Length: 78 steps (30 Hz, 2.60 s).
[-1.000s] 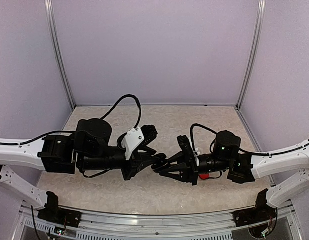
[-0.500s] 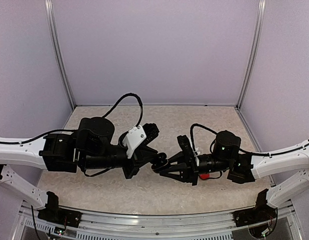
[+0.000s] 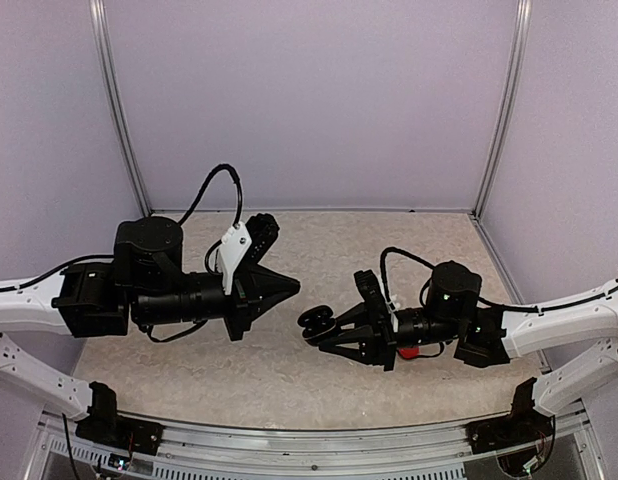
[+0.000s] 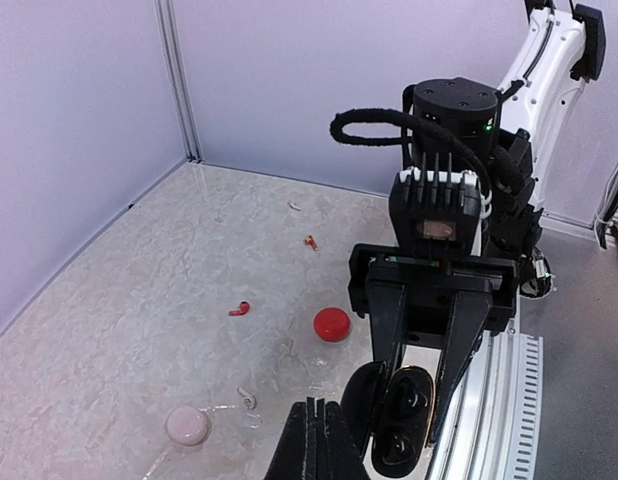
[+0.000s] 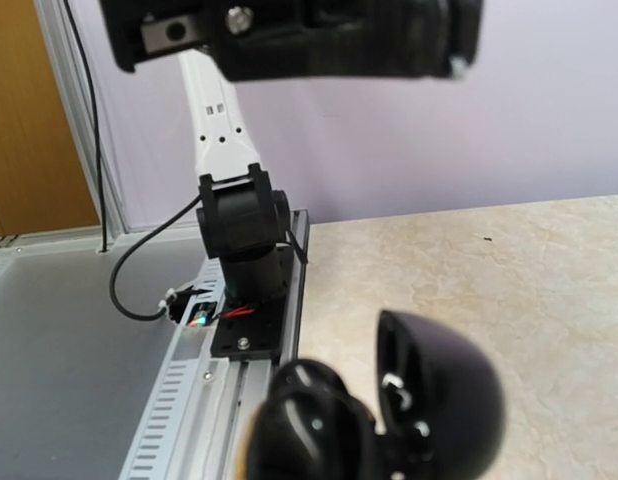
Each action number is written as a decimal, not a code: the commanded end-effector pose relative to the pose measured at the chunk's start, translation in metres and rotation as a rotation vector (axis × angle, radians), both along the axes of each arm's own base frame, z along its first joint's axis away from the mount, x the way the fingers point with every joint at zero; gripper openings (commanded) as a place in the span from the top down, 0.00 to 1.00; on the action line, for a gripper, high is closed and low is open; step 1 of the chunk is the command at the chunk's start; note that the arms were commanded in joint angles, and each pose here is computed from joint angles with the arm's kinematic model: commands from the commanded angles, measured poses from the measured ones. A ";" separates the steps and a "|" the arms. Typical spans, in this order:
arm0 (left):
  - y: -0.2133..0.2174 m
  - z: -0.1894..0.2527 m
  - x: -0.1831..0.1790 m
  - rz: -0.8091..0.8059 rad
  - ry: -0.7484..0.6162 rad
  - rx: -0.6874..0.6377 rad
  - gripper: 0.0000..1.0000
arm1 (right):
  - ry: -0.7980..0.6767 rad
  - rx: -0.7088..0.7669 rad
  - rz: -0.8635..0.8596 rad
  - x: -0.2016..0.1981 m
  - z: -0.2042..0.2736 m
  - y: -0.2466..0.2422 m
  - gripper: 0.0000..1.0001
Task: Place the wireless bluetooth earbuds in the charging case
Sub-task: Open the charging case with the earbuds inside, then close the charging case with the earbuds inside.
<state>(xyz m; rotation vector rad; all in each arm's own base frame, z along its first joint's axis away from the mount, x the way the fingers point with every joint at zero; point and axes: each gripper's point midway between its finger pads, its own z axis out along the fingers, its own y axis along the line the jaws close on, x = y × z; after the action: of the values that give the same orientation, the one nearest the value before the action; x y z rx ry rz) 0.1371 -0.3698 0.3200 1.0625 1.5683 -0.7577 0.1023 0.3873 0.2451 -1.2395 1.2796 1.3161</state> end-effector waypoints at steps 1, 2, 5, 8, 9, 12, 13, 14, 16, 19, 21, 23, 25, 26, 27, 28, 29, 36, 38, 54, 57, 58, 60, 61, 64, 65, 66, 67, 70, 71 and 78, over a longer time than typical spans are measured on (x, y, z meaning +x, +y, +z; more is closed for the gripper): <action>0.004 0.005 0.001 0.005 0.033 -0.053 1.00 | -0.006 0.022 0.003 0.000 0.007 0.003 1.00; 0.006 0.005 0.005 0.019 0.040 -0.064 1.00 | -0.007 0.022 0.004 0.000 0.007 0.003 1.00; 0.025 0.009 0.029 0.137 0.072 -0.111 1.00 | -0.009 0.023 0.001 0.000 0.007 0.003 1.00; 0.055 -0.001 0.071 0.314 0.163 -0.147 1.00 | -0.011 0.024 -0.002 0.001 0.007 0.003 1.00; 0.064 -0.006 0.083 0.352 0.198 -0.158 1.00 | -0.011 0.023 -0.002 0.001 0.007 0.003 1.00; 0.103 -0.018 0.128 0.515 0.277 -0.201 1.00 | -0.015 0.026 -0.004 0.001 0.008 0.003 1.00; 0.125 -0.022 0.148 0.595 0.296 -0.218 1.00 | -0.014 0.025 -0.003 0.001 0.008 0.003 1.00; 0.144 -0.025 0.163 0.663 0.312 -0.232 1.00 | -0.016 0.026 -0.004 0.001 0.009 0.003 1.00; 0.196 -0.028 0.194 0.855 0.330 -0.260 1.00 | -0.017 0.023 -0.010 0.001 0.008 0.001 1.00; 0.288 -0.021 0.225 1.167 0.319 -0.331 1.00 | -0.020 0.027 -0.019 0.002 0.009 0.000 1.00; 0.346 -0.014 0.231 1.382 0.267 -0.345 1.00 | -0.022 0.030 -0.017 0.002 0.010 0.000 1.00; 0.389 -0.008 0.229 1.562 0.208 -0.308 1.00 | -0.023 0.029 -0.016 0.001 0.011 0.000 1.00; 0.423 -0.008 0.225 1.715 0.182 -0.272 1.00 | -0.024 0.027 -0.019 0.002 0.011 -0.001 1.00; 0.437 -0.008 0.223 1.773 0.175 -0.260 0.97 | -0.026 0.026 -0.022 0.002 0.011 -0.001 1.00; 0.449 -0.007 0.221 1.813 0.167 -0.257 0.90 | -0.026 0.026 -0.026 0.002 0.010 -0.002 1.00; 0.458 -0.008 0.219 1.844 0.168 -0.258 0.77 | -0.027 0.026 -0.028 0.002 0.010 -0.002 1.00; 0.464 -0.007 0.218 1.859 0.165 -0.266 0.64 | -0.026 0.026 -0.027 0.002 0.010 -0.003 1.00; 0.462 -0.003 0.219 1.815 0.146 -0.288 0.44 | -0.028 0.026 -0.021 0.002 0.009 -0.001 1.00; 0.459 -0.005 0.220 1.796 0.144 -0.291 0.43 | -0.028 0.026 -0.021 0.002 0.009 -0.002 1.00; 0.210 0.014 0.205 0.650 0.124 -0.249 0.38 | -0.064 0.051 -0.011 -0.001 0.015 -0.008 1.00; 0.148 0.014 0.169 0.389 0.132 -0.223 0.37 | -0.089 0.055 0.002 -0.004 0.017 -0.010 1.00; 0.129 0.011 0.157 0.308 0.145 -0.208 0.38 | -0.096 0.057 0.009 -0.006 0.018 -0.011 1.00; 0.094 0.004 0.128 0.152 0.168 -0.182 0.38 | -0.112 0.063 0.022 -0.008 0.020 -0.012 1.00; 0.078 0.002 0.112 0.081 0.171 -0.169 0.38 | -0.115 0.062 0.028 -0.009 0.020 -0.012 1.00; 0.042 -0.005 0.075 -0.065 0.167 -0.138 0.42 | -0.122 0.053 0.045 -0.012 0.019 -0.011 1.00; 0.034 -0.007 0.067 -0.087 0.169 -0.130 0.43 | -0.124 0.054 0.051 -0.012 0.019 -0.011 1.00; 0.028 -0.007 0.062 -0.104 0.171 -0.124 0.45 | -0.126 0.055 0.056 -0.013 0.020 -0.011 1.00; 0.021 -0.006 0.054 -0.128 0.171 -0.122 0.47 | -0.129 0.058 0.058 -0.014 0.021 -0.012 1.00; 0.006 -0.013 0.048 -0.147 0.179 -0.091 0.52 | -0.131 0.062 0.065 -0.015 0.022 -0.012 1.00; 0.002 -0.015 0.044 -0.154 0.174 -0.081 0.52 | -0.130 0.062 0.064 -0.015 0.022 -0.012 1.00; -0.019 -0.027 0.030 -0.174 0.158 -0.028 0.56 | -0.130 0.067 0.057 -0.014 0.024 -0.013 1.00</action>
<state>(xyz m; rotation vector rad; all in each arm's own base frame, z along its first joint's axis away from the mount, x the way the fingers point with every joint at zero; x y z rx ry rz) 0.1685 -0.3786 0.2798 1.1387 1.6589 -1.0410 0.0893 0.3787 0.2573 -1.3094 1.1538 1.2905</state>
